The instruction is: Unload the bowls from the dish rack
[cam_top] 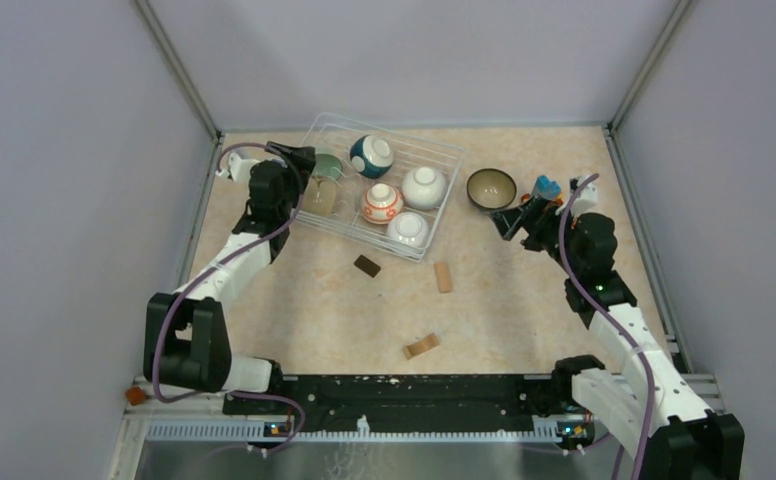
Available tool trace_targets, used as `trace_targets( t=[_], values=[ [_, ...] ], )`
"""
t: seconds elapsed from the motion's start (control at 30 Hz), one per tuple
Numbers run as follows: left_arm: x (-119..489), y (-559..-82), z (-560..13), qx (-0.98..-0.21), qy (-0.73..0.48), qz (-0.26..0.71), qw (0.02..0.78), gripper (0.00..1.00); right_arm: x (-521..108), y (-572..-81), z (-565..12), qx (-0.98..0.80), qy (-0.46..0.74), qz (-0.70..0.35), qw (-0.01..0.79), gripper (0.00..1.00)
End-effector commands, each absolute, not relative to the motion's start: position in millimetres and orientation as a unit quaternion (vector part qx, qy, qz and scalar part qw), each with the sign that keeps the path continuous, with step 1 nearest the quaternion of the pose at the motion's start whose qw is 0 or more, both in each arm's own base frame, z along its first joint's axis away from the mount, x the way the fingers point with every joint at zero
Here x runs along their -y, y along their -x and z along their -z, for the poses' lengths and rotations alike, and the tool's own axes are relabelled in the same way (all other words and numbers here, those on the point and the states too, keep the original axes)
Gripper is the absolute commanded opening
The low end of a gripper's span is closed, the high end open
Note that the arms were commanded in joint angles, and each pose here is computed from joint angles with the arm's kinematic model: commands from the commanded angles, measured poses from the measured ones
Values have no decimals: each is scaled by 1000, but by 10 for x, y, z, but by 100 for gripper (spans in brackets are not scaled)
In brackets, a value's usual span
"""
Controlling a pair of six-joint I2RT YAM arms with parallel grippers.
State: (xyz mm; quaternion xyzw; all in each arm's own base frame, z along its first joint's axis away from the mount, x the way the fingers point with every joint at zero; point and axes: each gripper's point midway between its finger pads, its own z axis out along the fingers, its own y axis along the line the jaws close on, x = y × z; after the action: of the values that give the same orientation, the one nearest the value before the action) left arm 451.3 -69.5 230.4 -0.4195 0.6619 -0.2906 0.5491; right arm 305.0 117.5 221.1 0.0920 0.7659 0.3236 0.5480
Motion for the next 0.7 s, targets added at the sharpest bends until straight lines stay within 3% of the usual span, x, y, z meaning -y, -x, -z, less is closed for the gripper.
trace_targets(
  t=[0.0,0.4,0.67],
  values=[
    [672,-4641,-2601,-623,450,319,554,99,-1165,-3073,-2370,-747,-78,-325,575,97],
    [685,-4812,-2499,-596,510,342,518,98,-1159,-3087,-2387,-745,-73,-321,580,97],
    [735,-5048,-2445,-577,528,362,508,90,-1105,-3059,-2421,-743,-74,-308,590,97]
  ],
)
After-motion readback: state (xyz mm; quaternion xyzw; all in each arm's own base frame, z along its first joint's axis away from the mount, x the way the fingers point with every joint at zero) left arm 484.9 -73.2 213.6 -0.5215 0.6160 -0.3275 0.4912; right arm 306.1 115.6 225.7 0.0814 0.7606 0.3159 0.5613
